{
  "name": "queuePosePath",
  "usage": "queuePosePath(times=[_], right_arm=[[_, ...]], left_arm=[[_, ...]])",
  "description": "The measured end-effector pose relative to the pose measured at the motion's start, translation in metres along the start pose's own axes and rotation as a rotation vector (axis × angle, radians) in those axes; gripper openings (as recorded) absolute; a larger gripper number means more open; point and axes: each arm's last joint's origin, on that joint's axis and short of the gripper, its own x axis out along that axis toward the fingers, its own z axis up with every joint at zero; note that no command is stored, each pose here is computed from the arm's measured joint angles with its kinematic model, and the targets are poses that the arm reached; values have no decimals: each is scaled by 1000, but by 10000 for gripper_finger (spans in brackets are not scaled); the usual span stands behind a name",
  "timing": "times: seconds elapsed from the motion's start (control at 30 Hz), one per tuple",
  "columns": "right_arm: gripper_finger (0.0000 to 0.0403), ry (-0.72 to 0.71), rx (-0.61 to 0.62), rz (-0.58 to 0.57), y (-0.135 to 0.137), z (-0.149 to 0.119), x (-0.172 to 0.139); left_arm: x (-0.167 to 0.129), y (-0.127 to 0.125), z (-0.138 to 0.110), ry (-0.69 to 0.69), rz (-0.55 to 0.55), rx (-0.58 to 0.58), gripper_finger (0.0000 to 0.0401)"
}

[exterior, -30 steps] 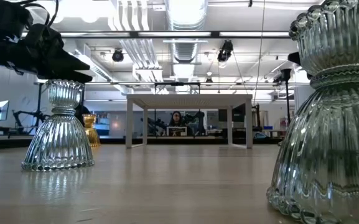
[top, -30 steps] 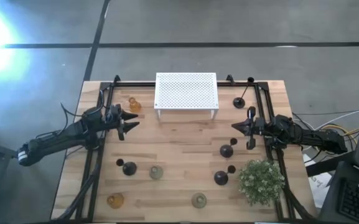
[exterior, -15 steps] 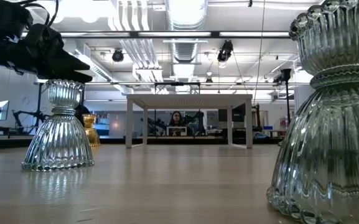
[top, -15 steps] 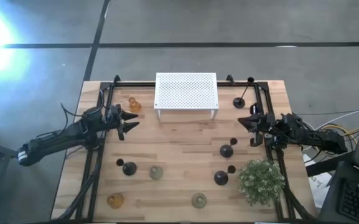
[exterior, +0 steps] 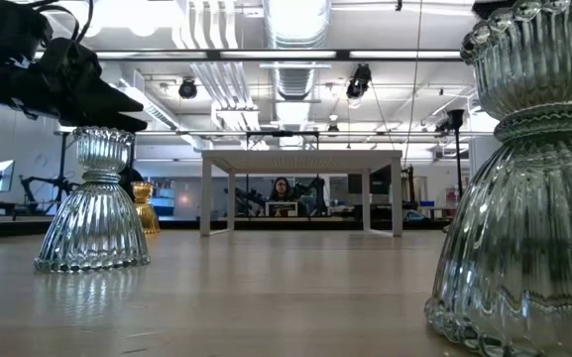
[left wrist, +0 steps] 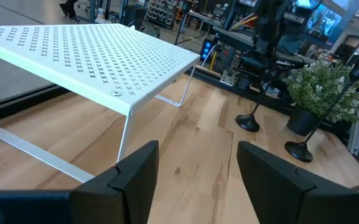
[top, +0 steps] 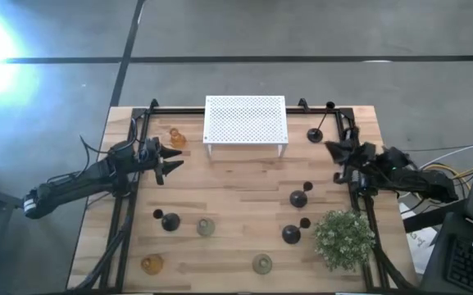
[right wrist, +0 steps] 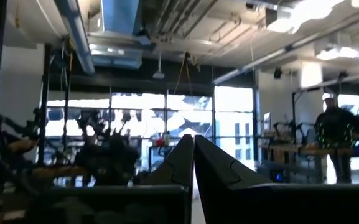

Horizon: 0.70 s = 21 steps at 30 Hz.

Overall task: Pick & Place candle stick holders
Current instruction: Put the black candle holder on the shelf

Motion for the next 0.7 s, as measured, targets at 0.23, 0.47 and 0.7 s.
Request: queuePosePath(times=[0.23,0.47,0.7], right_arm=[[8,16,-46,-8,-1,75,24],[8,433,-129,-308,-5,113,70],[8,1011,-80,-709,-9,89,76]], left_arm=[[0,0,0,0,0,0,222],[0,0,0,0,0,0,222],[0,0,0,0,0,0,222]])
